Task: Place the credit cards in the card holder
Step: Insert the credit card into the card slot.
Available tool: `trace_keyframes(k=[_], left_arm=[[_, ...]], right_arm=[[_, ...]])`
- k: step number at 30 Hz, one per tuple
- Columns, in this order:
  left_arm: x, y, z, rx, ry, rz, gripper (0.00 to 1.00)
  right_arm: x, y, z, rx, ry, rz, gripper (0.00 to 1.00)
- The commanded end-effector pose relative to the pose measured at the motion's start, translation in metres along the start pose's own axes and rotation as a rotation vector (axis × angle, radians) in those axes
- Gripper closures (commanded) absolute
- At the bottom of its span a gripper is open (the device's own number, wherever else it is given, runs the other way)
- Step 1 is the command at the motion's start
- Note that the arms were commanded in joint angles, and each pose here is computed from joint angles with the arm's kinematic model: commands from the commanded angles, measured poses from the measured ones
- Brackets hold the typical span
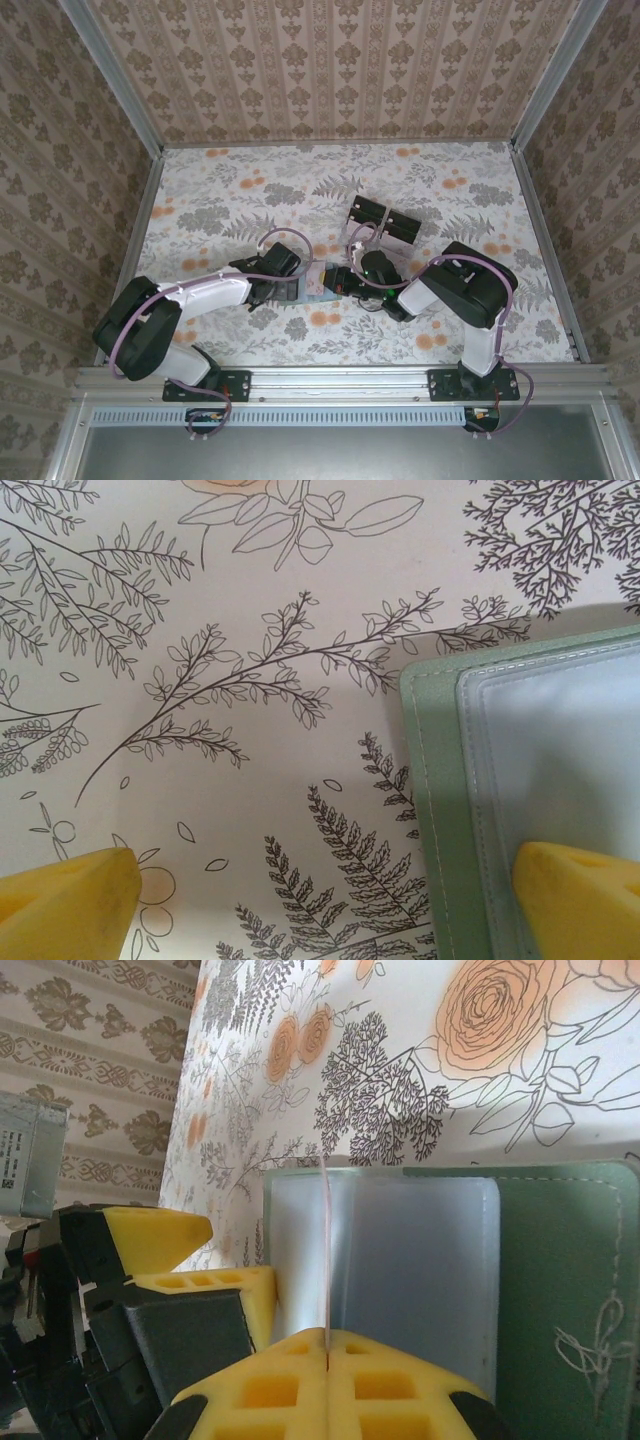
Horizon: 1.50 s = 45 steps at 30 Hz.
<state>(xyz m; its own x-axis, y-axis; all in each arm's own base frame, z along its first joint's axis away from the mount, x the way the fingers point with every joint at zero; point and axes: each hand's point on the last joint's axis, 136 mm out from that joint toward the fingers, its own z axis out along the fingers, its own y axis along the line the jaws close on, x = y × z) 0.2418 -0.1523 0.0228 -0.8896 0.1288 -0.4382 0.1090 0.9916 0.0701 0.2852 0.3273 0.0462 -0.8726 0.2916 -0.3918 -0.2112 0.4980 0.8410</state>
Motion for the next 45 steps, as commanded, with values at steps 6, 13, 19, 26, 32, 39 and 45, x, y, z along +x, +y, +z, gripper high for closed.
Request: trace_keyframes(k=[6, 13, 19, 26, 32, 39, 45], left_arm=[[0.027, 0.021, 0.007, -0.101, 0.099, 0.041, 0.00], [0.027, 0.021, 0.007, -0.102, 0.100, 0.042, 0.00], [0.027, 0.022, 0.007, -0.104, 0.100, 0.040, 0.00], [0.027, 0.021, 0.006, -0.104, 0.101, 0.043, 0.00], [0.026, 0.021, 0.006, -0.105, 0.096, 0.043, 0.00], [0.027, 0.021, 0.007, -0.105, 0.098, 0.046, 0.00], [0.027, 0.021, 0.007, -0.105, 0.099, 0.047, 0.00]], right_arm=[[0.015, -0.005, -0.003, -0.011, 0.040, 0.016, 1.00], [0.022, -0.008, -0.003, -0.017, 0.062, 0.042, 1.00], [0.024, -0.009, 0.000, -0.029, 0.073, 0.075, 1.00], [0.027, -0.010, 0.005, -0.046, 0.087, 0.103, 1.00], [0.029, -0.010, 0.008, -0.055, 0.104, 0.120, 1.00], [0.033, -0.012, 0.014, -0.059, 0.141, 0.144, 1.00], [0.036, -0.014, 0.017, -0.046, 0.167, 0.159, 1.00]])
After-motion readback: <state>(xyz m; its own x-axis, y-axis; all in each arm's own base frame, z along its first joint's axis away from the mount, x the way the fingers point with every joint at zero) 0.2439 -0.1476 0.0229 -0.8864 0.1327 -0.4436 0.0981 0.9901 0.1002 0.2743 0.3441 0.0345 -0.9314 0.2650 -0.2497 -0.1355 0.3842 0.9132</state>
